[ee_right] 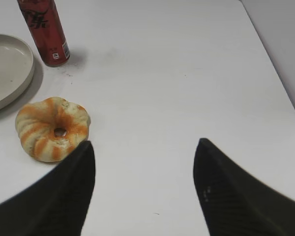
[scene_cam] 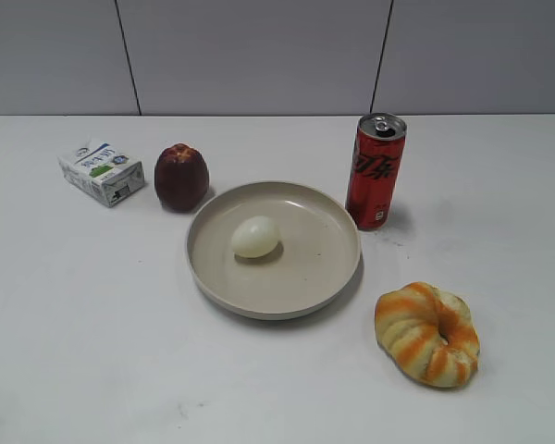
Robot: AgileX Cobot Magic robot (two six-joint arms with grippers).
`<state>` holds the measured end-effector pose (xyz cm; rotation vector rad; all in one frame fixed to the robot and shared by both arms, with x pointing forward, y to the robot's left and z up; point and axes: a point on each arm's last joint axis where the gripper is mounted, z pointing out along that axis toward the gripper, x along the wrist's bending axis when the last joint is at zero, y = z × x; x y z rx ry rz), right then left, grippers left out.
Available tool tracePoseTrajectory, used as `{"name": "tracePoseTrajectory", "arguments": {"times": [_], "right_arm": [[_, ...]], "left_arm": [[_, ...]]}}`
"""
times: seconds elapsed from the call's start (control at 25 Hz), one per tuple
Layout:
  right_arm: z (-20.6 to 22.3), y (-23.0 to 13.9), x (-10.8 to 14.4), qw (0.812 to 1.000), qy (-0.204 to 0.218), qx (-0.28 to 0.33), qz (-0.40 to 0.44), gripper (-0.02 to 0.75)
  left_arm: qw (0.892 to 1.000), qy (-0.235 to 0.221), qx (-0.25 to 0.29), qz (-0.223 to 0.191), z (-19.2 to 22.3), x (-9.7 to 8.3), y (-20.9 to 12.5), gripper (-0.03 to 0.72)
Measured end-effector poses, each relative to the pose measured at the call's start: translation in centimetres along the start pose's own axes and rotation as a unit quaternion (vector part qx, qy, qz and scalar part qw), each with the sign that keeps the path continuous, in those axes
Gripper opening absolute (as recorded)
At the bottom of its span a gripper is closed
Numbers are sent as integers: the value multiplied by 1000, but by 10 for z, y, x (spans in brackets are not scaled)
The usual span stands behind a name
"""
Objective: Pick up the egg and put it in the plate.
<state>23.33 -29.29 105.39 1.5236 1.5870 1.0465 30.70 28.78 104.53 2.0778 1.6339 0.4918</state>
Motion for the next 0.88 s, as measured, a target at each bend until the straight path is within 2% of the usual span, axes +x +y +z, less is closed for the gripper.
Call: {"name": "tracePoseTrajectory", "arguments": {"times": [0.16,0.4,0.72,0.88], "right_arm": [[0,0,0,1000,0,0,0,479],[0,0,0,1000,0,0,0,479],[0,0,0,1000,0,0,0,479],[0,0,0,1000,0,0,0,479]], "left_arm": [[995,11,-104,-3,-17,-3,-16,577],[981,19,-195,1,-35,-7,-36,577],[965,26,-262,5,-48,-9,-53,577],[962,26,-272,5,-50,-10,-56,577]]}}
